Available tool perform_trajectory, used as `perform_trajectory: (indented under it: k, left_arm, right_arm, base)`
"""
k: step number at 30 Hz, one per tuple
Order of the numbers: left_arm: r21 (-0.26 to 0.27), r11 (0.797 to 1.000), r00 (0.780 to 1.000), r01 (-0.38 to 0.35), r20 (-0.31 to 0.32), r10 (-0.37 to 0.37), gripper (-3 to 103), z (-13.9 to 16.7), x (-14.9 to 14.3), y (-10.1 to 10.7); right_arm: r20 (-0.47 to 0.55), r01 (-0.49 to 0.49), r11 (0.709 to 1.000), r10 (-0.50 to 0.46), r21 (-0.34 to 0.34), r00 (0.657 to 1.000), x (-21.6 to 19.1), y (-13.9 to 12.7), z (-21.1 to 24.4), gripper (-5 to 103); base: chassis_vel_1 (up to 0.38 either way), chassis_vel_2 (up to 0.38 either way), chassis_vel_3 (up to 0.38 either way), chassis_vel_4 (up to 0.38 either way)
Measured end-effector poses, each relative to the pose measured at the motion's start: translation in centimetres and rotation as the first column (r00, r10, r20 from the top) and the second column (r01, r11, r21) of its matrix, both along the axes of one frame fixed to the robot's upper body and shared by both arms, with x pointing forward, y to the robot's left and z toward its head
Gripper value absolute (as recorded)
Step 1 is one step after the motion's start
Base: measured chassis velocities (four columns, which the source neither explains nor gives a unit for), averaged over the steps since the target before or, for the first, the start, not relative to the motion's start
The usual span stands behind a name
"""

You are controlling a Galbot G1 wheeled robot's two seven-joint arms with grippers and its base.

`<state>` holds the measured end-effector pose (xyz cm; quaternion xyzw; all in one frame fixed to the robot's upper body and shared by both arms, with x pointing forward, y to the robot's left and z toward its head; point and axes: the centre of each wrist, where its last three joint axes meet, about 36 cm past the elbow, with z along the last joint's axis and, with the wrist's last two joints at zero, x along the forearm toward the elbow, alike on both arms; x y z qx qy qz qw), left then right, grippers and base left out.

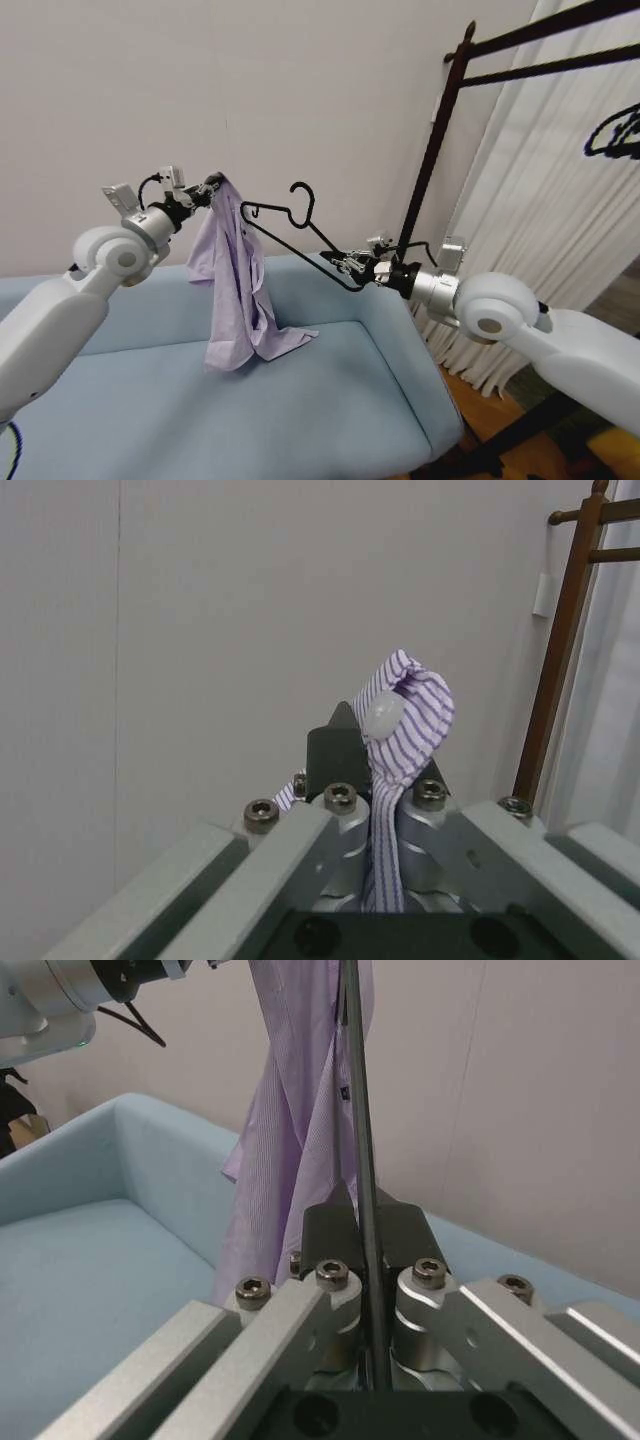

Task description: Pick up the clothes from the sofa and hang them on the clothes hanger.

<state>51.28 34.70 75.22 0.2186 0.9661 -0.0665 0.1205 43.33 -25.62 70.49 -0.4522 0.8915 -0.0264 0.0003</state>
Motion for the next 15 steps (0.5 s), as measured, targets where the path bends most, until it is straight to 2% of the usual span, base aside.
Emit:
perform_trajectory:
  k: [15]
  left_arm:
    - [0.01, 1.0, 1.0, 0.013, 0.015, -0.013, 0, 0.1, -2.1, 0.0]
  right_arm:
    - [0.018, -0.034, 0.999, 0.034, -0.004, 0.999, 0.6, 1.9, 0.1, 1]
  base:
    - [0.0, 0.0, 0.0, 0.0]
